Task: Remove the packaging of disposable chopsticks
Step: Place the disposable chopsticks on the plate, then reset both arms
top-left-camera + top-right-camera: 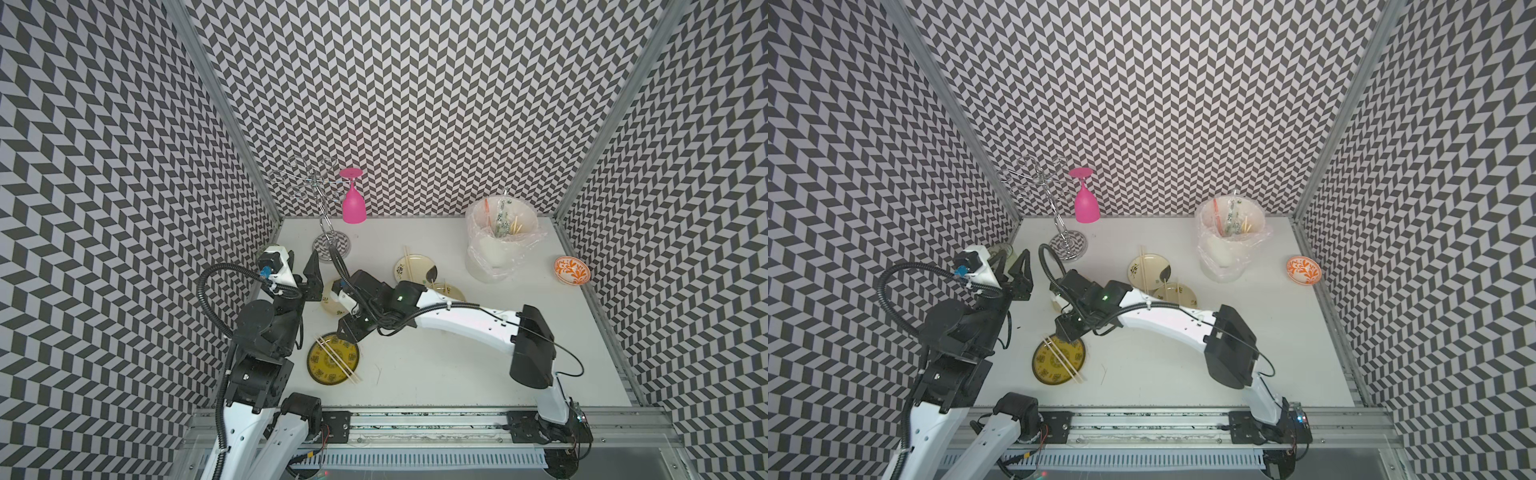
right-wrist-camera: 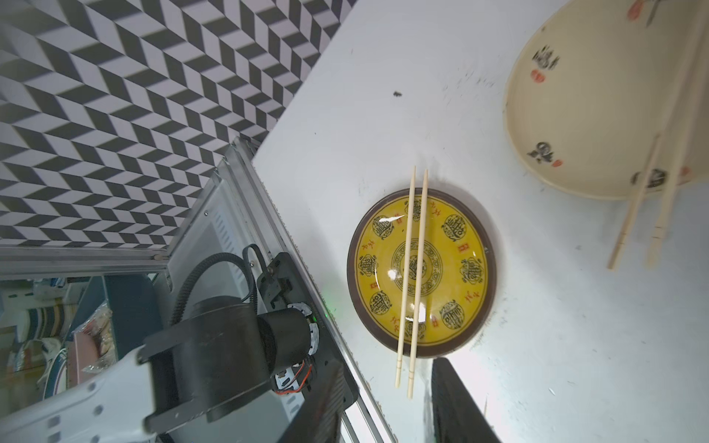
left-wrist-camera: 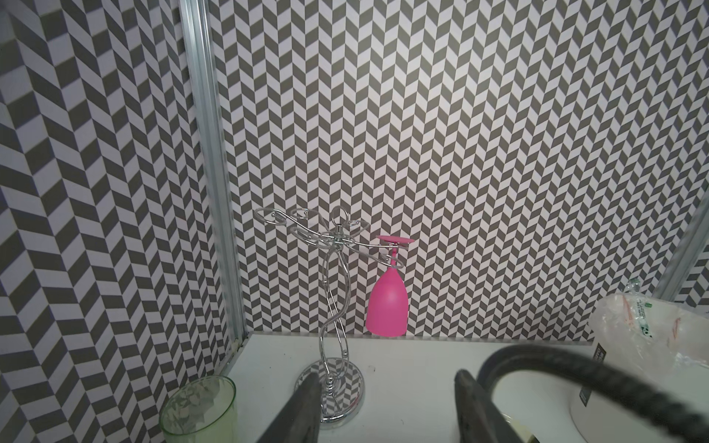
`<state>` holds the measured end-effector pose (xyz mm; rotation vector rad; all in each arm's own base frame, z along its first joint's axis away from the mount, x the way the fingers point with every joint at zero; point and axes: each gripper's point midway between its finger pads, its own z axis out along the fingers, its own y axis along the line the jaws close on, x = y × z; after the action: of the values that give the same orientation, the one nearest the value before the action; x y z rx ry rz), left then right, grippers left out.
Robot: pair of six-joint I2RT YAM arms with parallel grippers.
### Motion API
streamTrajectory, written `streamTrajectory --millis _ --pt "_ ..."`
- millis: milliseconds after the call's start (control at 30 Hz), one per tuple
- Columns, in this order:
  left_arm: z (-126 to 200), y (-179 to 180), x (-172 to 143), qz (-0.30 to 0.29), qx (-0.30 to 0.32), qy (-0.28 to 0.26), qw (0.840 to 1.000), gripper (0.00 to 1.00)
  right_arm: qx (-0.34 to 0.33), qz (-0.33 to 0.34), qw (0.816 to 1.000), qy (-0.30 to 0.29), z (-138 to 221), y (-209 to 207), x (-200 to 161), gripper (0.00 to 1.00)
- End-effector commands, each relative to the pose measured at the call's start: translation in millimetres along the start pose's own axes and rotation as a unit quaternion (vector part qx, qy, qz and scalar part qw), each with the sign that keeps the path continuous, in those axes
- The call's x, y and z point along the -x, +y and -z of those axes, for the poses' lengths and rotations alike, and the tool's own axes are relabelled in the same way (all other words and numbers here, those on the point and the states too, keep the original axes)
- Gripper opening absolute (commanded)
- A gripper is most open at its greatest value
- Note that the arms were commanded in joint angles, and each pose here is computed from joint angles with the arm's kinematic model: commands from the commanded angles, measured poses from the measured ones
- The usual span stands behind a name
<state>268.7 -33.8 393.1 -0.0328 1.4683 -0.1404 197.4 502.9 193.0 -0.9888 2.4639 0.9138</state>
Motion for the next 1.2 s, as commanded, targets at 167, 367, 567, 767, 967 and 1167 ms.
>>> streamTrajectory --millis 167,367,567,767,967,1167 --pt "-37.9 -15.1 -33.6 0.066 -0.031 -0.009 0.997 0.56 -0.176 -0.039 0.967 -0.180 149.7 -101.7 37.3 0.38" --pt "-44.4 -9.0 -63.3 0.036 -0.015 -0.030 0.999 0.56 -0.303 -0.041 0.884 -0.353 269.1 -144.5 29.1 0.38" --pt "-41.7 17.1 -102.3 -0.020 0.049 -0.031 0.998 0.58 -0.427 -0.082 0.769 -0.469 360.4 -208.9 -15.1 0.47" --pt "-45.2 32.0 -150.0 -0.071 0.068 -0.006 0.995 0.59 -0.519 -0.102 0.673 -0.516 398.7 -280.6 -70.9 0.56" --pt "-46.7 31.4 -172.0 -0.099 0.041 0.002 0.994 0.61 -0.570 -0.109 0.626 -0.521 398.8 -325.6 -106.7 0.56" --pt "-48.1 30.9 -186.3 -0.087 -0.013 -0.003 0.996 0.62 -0.580 -0.133 0.615 -0.517 375.0 -367.7 -143.3 0.56"
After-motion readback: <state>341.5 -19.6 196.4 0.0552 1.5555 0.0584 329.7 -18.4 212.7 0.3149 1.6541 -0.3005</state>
